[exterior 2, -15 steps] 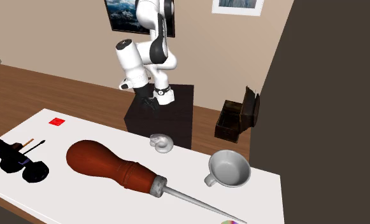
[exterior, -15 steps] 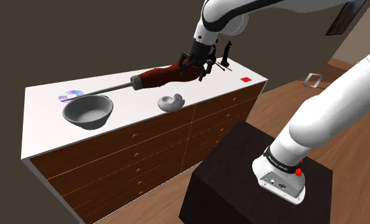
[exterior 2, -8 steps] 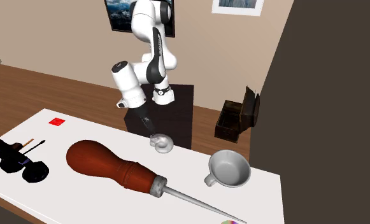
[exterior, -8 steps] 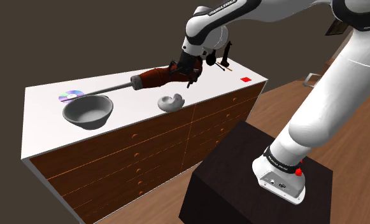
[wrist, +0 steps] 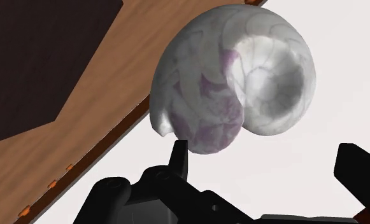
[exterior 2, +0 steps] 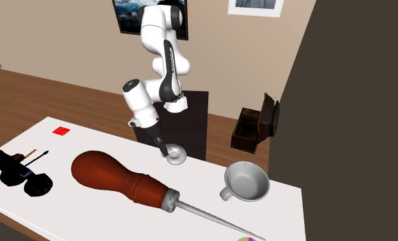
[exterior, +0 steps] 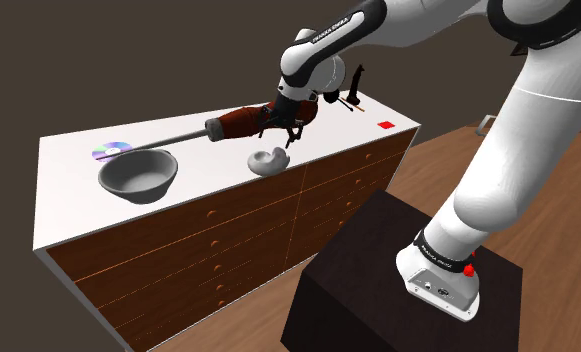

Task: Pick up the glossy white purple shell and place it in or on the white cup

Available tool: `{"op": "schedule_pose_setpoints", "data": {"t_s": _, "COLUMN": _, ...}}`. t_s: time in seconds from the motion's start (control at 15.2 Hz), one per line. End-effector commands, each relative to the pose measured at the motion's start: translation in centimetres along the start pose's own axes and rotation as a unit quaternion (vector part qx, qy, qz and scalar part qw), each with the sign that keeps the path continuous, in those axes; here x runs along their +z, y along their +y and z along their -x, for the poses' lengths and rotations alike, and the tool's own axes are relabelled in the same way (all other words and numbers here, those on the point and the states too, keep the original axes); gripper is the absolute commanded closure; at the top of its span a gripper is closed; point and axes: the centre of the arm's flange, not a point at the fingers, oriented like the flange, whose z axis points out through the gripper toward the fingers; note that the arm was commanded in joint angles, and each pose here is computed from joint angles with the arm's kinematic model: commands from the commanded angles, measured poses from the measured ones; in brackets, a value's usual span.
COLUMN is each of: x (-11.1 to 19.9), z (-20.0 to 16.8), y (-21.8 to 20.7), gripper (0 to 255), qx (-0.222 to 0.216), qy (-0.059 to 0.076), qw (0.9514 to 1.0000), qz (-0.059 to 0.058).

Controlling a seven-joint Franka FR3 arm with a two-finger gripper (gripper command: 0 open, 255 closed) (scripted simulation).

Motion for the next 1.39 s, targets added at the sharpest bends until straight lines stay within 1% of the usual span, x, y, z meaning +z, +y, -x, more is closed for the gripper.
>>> {"op": "schedule_pose_setpoints", "data": {"t_s": 0.0, "x": 1.0, "z": -0.1, "y": 0.0, "gripper": 0, "qx": 0.0, "qy": 0.0, "qw": 1.0, "qz": 0.0}}
{"op": "schedule_pose_setpoints", "data": {"t_s": 0.46, "x": 0.9, "z": 0.0, "y": 0.0, "gripper": 0, "qx": 0.0, "qy": 0.0, "qw": 1.0, "qz": 0.0}}
{"op": "schedule_pose_setpoints", "data": {"t_s": 0.53, "x": 0.9, "z": 0.0, "y": 0.0, "gripper": 255, "qx": 0.0, "qy": 0.0, "qw": 1.0, "qz": 0.0}}
{"op": "schedule_pose_setpoints", "data": {"t_s": 0.79, "x": 0.5, "z": 0.4, "y": 0.0, "gripper": 255, "qx": 0.0, "qy": 0.0, "qw": 1.0, "qz": 0.0}}
{"op": "schedule_pose_setpoints", "data": {"t_s": 1.12, "x": 1.0, "z": -0.1, "y": 0.0, "gripper": 255, "qx": 0.0, "qy": 0.0, "qw": 1.0, "qz": 0.0}}
{"op": "schedule_pose_setpoints", "data": {"t_s": 1.19, "x": 0.4, "z": 0.0, "y": -0.1, "gripper": 255, "qx": 0.0, "qy": 0.0, "qw": 1.0, "qz": 0.0}}
{"op": "schedule_pose_setpoints", "data": {"t_s": 1.25, "x": -0.1, "z": -0.1, "y": -0.4, "gripper": 255, "qx": -0.001, "qy": 0.006, "qw": 0.9999, "qz": -0.008}}
{"op": "schedule_pose_setpoints", "data": {"t_s": 1.32, "x": -0.1, "z": -0.1, "y": -0.4, "gripper": 0, "qx": -0.001, "qy": 0.006, "qw": 0.9999, "qz": -0.008}}
